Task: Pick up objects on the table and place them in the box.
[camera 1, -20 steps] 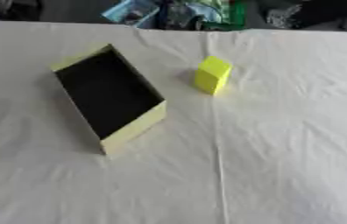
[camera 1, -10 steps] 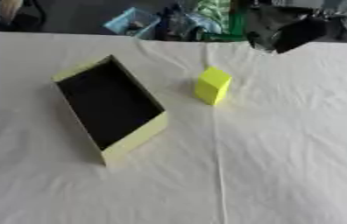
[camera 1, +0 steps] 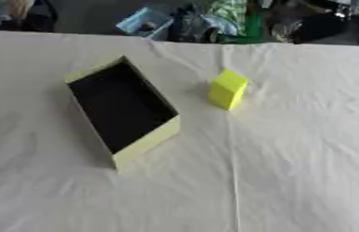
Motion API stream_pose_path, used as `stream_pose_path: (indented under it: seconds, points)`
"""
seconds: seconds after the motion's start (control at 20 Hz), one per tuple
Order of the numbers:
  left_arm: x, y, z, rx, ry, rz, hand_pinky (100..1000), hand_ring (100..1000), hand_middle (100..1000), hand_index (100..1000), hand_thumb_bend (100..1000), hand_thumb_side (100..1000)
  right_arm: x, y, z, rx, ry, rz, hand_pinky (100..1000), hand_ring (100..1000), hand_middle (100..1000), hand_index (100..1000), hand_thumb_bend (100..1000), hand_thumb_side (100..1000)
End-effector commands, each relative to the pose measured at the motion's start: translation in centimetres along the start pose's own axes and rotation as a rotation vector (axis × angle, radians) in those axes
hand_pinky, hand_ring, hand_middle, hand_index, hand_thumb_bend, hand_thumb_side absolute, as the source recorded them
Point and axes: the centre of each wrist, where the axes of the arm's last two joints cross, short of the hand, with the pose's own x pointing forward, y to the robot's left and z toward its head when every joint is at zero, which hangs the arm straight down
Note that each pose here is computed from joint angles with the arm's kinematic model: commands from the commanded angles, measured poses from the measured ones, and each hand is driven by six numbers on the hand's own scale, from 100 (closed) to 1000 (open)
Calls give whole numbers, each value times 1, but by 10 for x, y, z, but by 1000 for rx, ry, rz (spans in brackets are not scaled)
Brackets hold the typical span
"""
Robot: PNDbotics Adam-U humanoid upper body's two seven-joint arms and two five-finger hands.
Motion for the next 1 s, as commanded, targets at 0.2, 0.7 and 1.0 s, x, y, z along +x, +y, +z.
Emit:
stream_pose_path:
  seconds: [0.2,0.7,1.0]
  points:
    - [3,7,-3,15,-20,-15,670,747,757,887,100,493,3,-9,4,-123,66,42,885,866,812,993,100,870]
    - [4,7,-4,15,-25,-10,667,745,756,887,100,490,1,-6,-7,153,-39,190,1000,1000,975,1000,100,911]
    - [4,7,-4,14,-26,-12,665,744,755,887,100,486,0,-8,-15,250,-71,232,1000,1000,1000,1000,100,925]
